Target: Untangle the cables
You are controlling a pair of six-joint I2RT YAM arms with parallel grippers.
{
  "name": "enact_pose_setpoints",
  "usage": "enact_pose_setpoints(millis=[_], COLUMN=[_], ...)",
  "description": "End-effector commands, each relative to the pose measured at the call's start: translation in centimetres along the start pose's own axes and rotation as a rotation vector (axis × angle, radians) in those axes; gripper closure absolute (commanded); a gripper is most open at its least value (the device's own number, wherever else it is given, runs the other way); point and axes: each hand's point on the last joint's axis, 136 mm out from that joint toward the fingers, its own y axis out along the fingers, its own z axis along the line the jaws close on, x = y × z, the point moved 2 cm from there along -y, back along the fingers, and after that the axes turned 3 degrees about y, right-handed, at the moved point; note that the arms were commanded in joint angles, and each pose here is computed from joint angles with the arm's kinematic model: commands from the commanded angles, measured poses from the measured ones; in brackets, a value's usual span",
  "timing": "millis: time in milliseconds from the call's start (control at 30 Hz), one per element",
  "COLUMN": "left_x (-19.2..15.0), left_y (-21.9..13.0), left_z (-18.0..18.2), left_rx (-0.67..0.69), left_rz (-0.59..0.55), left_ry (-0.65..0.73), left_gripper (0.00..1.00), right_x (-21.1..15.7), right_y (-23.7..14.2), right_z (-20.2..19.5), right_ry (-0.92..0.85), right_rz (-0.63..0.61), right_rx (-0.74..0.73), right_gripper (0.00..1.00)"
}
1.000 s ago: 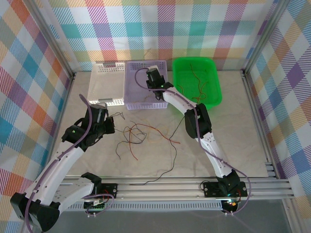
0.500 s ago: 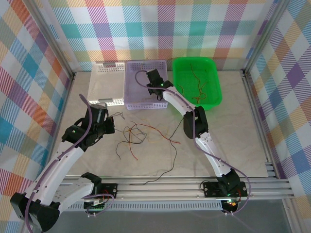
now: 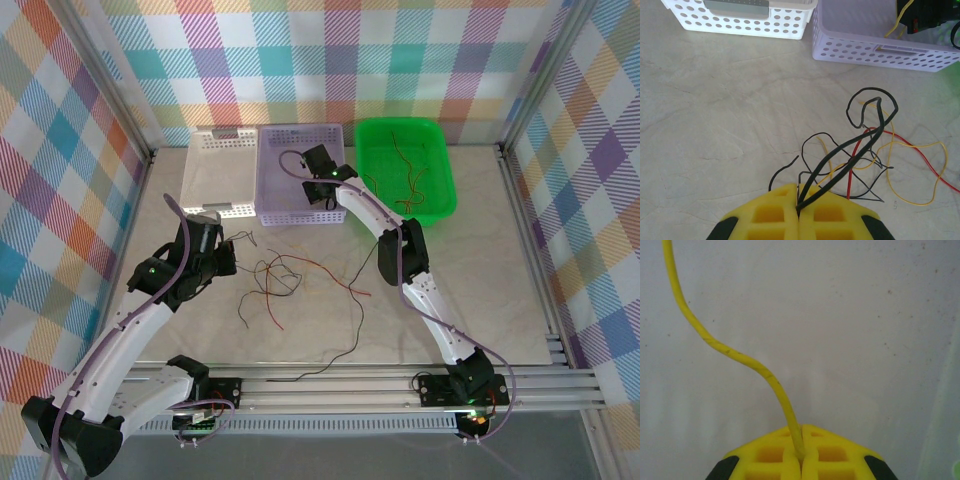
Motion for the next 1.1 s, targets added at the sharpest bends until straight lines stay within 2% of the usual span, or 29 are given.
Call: enact_pose_setpoints(millis=[0, 167, 333, 500, 633, 867, 1067], left_x=[-0.2, -0.3, -0.3, -0.3, -0.2, -0.3, -0.3], left_y=[0.1, 0.2, 0.1, 0.2, 0.2, 0.2, 0.1], left_z=[-0.1, -0.1, -0.1, -0.2, -0.2, -0.1, -0.2], left_rx=[0.005, 0.003, 0.003, 0.0, 0.001, 0.003, 0.0], left_rz=[0.005, 0.006, 0.006, 0.009, 0.009, 0.011, 0.01], left_ry=[0.031, 0.033, 0.033, 0.035, 0.035, 0.037, 0.036], left_gripper=[1.0, 1.0, 1.0, 1.0, 1.0, 1.0, 1.0], right_x=[0.4, 0.8, 1.7, 3.6, 5.7, 8.8, 8.8], right_y=[-0.9, -1.4, -2.4, -4.6, -7.4, -13.2, -19.2], right_z=[-0.3, -0.8, -1.1, -1.5, -1.5, -1.1, 1.1], right_ry=[0.001, 0.016, 0.018, 0.026, 0.04, 0.091, 0.123], right_rz=[0.008, 0.001, -0.02, -0.068, -0.123, -0.2, -0.174], right_rx=[0.017, 0.007, 0.002, -0.008, 0.011, 0.088, 0.299], right_gripper=[0.9, 0.75, 0.68, 0.55, 0.44, 0.36, 0.29])
